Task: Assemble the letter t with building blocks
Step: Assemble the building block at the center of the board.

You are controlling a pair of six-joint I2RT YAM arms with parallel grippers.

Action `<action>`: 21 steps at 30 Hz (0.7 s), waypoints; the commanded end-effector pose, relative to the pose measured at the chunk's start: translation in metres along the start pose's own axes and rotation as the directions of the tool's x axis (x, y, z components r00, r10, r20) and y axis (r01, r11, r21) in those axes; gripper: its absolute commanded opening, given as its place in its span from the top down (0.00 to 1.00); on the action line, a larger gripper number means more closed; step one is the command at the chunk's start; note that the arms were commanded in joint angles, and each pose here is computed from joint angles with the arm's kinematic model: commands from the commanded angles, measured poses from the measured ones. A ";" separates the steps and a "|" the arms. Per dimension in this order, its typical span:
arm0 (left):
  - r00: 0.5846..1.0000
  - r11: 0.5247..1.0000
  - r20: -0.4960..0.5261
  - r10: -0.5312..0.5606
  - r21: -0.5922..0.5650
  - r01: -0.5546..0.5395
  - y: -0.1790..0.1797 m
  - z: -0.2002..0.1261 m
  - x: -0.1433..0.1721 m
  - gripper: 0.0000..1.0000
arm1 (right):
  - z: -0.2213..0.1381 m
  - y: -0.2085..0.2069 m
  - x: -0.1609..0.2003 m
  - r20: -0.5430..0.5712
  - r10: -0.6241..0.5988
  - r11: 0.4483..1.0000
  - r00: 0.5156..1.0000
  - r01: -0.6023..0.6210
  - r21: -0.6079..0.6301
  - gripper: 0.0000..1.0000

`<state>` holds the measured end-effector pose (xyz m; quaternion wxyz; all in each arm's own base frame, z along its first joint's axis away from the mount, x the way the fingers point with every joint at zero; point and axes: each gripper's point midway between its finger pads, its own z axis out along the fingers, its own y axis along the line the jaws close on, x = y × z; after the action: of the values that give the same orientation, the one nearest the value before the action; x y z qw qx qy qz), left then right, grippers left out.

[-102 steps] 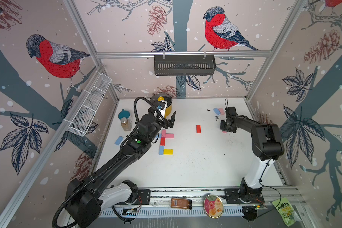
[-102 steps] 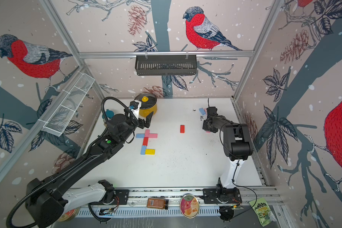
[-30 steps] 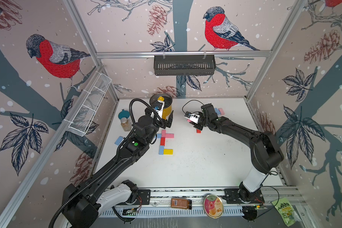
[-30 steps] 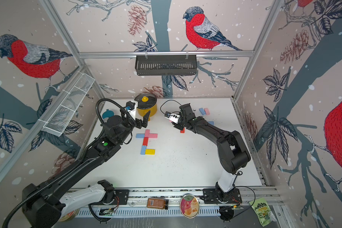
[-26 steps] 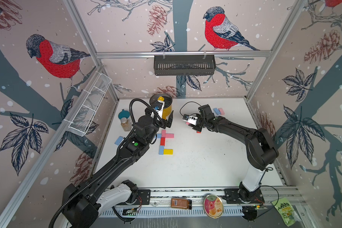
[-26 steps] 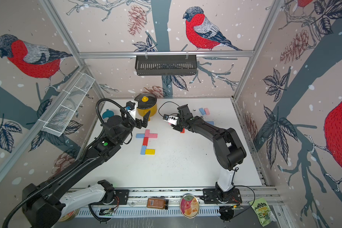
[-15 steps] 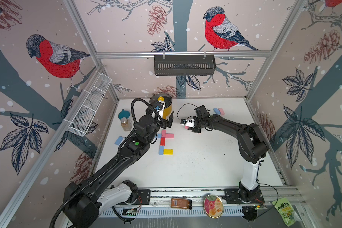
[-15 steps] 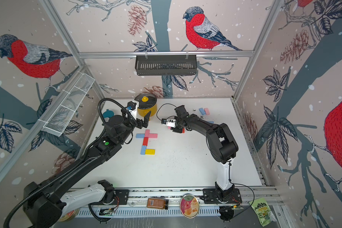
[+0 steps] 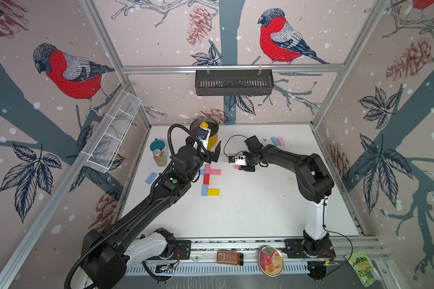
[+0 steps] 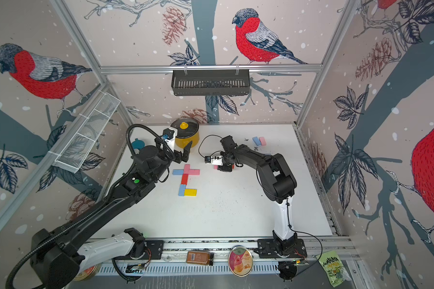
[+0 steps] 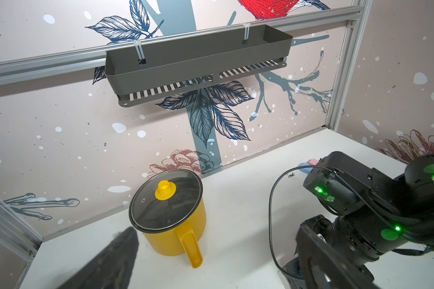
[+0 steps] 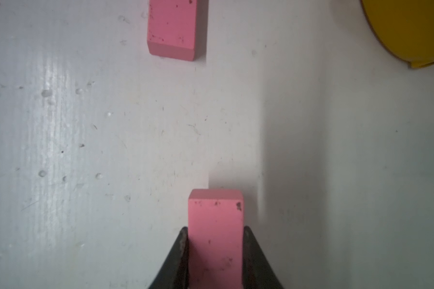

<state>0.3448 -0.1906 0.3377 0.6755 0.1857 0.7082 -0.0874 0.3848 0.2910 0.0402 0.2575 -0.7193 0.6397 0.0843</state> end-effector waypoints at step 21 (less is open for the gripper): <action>1.000 1.000 0.020 0.012 0.006 -0.013 -0.001 0.000 -0.007 0.02 | 0.013 -0.007 0.024 -0.087 0.010 1.000 0.996 -0.012 -0.017 0.78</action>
<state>0.3451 -0.1911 0.3376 0.6750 0.1863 0.7085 -0.0876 0.4004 0.2843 0.0265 0.2410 -0.7203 0.6471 0.0658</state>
